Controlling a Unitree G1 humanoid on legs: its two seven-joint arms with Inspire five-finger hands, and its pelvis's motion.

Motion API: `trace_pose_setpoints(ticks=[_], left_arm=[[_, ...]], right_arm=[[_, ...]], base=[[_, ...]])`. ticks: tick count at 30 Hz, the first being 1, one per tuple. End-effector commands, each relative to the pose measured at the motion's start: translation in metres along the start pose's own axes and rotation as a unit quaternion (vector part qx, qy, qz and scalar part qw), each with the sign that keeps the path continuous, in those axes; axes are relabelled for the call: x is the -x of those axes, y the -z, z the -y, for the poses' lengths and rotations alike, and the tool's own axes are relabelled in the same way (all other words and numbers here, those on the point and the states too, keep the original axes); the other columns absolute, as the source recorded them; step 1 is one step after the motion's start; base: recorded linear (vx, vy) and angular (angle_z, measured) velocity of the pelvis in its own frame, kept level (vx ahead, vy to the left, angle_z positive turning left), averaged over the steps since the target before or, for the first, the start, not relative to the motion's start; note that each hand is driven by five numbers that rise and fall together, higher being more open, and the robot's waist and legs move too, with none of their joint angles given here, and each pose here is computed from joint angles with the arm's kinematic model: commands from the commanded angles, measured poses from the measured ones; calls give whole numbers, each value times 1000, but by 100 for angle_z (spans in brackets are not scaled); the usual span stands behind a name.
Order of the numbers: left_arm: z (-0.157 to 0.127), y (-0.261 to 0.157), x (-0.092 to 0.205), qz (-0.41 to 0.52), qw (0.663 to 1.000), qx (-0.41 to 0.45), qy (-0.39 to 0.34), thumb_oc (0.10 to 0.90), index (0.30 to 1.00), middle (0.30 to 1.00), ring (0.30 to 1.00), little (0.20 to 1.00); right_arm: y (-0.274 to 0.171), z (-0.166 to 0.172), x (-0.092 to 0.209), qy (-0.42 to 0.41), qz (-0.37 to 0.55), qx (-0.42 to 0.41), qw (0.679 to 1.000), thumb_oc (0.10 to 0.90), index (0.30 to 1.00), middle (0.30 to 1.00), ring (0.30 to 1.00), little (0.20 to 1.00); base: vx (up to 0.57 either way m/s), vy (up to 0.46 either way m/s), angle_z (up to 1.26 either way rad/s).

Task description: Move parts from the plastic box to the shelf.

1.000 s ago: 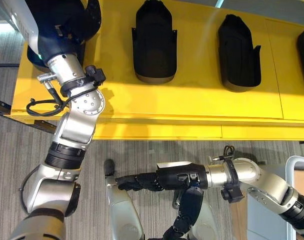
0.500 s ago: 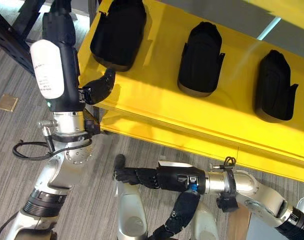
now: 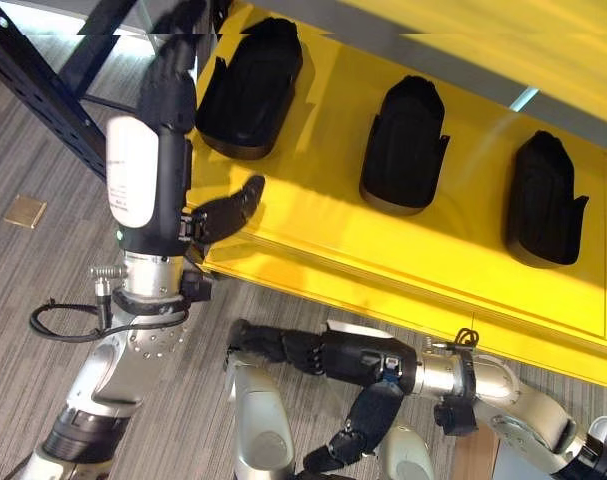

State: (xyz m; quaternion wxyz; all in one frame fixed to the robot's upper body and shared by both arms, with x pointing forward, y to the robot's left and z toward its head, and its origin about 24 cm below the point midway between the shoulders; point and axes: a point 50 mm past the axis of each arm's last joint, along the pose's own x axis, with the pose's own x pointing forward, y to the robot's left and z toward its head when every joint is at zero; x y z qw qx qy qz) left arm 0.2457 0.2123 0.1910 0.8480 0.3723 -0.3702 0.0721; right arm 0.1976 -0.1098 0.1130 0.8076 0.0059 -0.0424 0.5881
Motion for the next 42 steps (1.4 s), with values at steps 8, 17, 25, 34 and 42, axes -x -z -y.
trace_pose_setpoints(ticks=[8,17,25,34,42], left_arm=[[38,16,97,-214,874,399,175,900,1000,1000,1000,1000],[53,31,129,-292,785,518,170,900,1000,1000,1000,1000],[48,43,152,-306,779,538,101,900,1000,1000,1000,1000],[40,53,152,-315,772,549,60,900,1000,1000,1000,1000],[37,51,145,-305,770,558,58,900,1000,1000,1000,1000]], right_arm=[[-33,41,53,176,137,54,973,900,1000,1000,1000,1000],[-63,70,56,175,135,89,971,900,1000,1000,1000,1000],[-50,75,86,293,138,46,945,900,1000,1000,1000,1000],[-22,72,124,431,121,-5,894,900,1000,1000,1000,1000],[-12,64,143,466,133,-10,875,900,1000,1000,1000,1000]], base=[[6,211,-7],[-21,155,-10],[2,80,-18],[26,32,-36],[18,-6,-19]])
